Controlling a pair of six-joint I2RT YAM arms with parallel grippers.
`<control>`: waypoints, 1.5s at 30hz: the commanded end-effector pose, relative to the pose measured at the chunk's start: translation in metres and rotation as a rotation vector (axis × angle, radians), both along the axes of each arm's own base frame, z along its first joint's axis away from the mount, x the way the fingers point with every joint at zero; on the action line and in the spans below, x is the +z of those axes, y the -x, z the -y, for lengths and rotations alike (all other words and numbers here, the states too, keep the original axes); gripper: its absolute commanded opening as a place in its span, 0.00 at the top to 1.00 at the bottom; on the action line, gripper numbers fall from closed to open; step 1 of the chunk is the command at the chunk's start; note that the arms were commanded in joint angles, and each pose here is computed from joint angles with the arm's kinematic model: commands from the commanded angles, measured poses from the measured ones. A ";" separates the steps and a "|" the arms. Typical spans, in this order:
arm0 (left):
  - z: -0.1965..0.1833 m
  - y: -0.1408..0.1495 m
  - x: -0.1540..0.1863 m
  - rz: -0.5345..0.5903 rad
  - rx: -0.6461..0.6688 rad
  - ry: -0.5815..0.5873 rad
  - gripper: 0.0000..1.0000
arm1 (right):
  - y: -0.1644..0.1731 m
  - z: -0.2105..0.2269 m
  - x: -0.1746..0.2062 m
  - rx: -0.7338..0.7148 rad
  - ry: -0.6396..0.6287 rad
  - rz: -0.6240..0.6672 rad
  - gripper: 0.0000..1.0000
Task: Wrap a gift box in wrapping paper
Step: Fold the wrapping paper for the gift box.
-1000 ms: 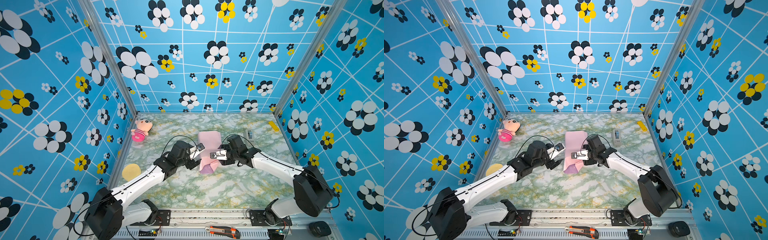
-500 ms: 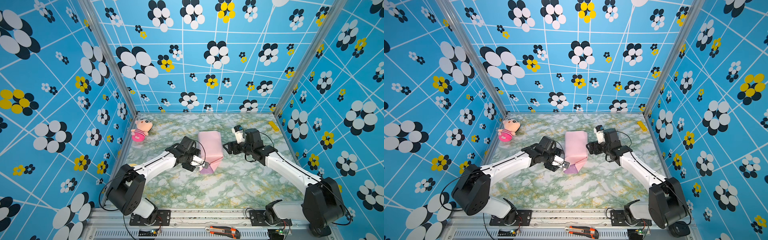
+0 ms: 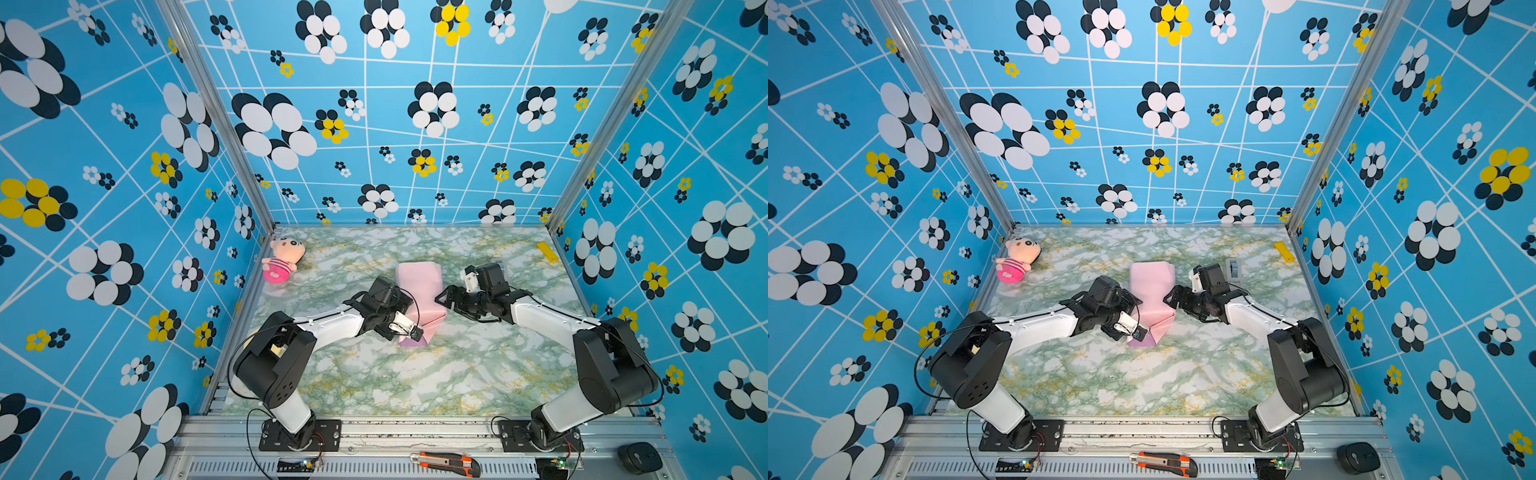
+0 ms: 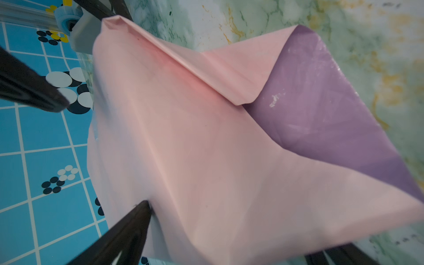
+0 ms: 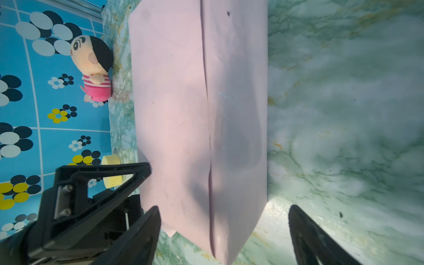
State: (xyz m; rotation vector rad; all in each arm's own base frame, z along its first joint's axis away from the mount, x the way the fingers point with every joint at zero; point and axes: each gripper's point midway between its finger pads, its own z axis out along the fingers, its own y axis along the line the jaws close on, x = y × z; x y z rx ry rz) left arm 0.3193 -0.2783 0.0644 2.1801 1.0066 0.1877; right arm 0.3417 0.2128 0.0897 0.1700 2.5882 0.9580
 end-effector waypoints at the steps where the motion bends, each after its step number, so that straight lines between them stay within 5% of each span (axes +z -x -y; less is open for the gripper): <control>1: 0.006 0.001 -0.008 0.006 -0.004 0.007 0.01 | -0.004 -0.008 0.006 0.004 -0.044 -0.020 0.13; 11: 0.021 -0.004 0.006 -0.029 0.067 0.088 0.02 | 0.003 -0.014 -0.006 0.023 -0.046 -0.058 0.22; 22: 0.026 -0.021 0.008 -0.065 0.192 0.147 0.31 | 0.009 -0.020 -0.005 0.040 -0.054 -0.059 0.24; 33: 0.019 -0.017 -0.003 -0.149 0.337 0.194 0.43 | 0.016 0.007 0.020 -0.070 0.000 0.056 0.22; 38: 0.017 -0.014 -0.007 -0.210 0.412 0.221 0.47 | 0.038 0.029 0.039 -0.173 -0.007 0.106 0.36; 45: 0.017 -0.012 -0.014 -0.292 0.504 0.256 0.53 | 0.074 -0.002 0.022 -0.202 -0.131 0.022 0.51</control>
